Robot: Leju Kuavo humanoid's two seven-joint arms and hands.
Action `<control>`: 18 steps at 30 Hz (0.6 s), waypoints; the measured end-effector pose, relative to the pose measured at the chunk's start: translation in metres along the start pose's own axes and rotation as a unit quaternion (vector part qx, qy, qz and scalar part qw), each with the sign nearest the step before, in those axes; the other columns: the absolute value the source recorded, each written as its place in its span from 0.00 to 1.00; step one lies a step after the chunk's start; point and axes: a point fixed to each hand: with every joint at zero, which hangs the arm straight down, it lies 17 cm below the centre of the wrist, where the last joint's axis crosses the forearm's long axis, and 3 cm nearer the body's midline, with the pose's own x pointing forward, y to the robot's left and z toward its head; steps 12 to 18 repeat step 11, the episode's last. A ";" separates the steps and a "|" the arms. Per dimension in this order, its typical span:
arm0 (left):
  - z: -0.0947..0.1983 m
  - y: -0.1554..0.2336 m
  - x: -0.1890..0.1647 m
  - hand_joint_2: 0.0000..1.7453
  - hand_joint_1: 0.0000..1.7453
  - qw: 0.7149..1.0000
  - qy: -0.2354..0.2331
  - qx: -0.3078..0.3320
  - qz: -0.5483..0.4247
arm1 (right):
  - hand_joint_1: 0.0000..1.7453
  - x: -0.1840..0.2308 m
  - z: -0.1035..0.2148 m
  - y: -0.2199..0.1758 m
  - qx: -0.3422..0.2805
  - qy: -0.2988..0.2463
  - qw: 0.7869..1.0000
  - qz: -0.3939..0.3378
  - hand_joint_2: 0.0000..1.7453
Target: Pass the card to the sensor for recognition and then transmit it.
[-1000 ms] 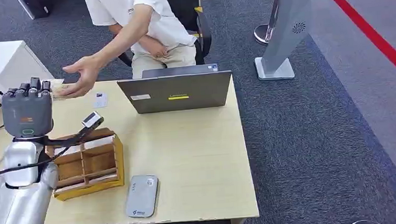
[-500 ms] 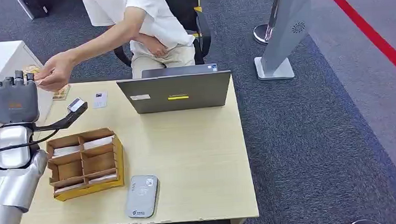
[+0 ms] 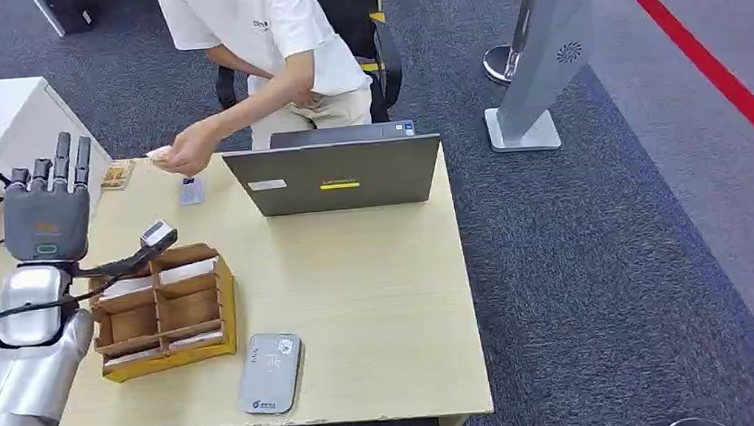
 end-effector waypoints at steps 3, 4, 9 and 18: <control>0.005 0.008 0.006 1.00 0.00 1.000 -0.007 0.011 0.015 | 0.00 0.000 0.000 0.000 0.000 0.001 1.000 -0.004 1.00; 0.007 0.013 0.011 1.00 0.00 0.999 -0.012 0.018 0.028 | 0.00 -0.001 0.000 0.000 0.000 0.001 1.000 -0.006 1.00; 0.021 0.044 0.027 1.00 0.00 0.995 -0.011 0.055 0.079 | 0.00 -0.004 0.000 -0.001 -0.004 0.008 1.000 -0.016 1.00; 0.029 0.060 0.031 1.00 0.00 0.993 -0.009 0.073 0.095 | 0.00 -0.005 0.000 -0.001 -0.004 0.010 1.000 -0.021 1.00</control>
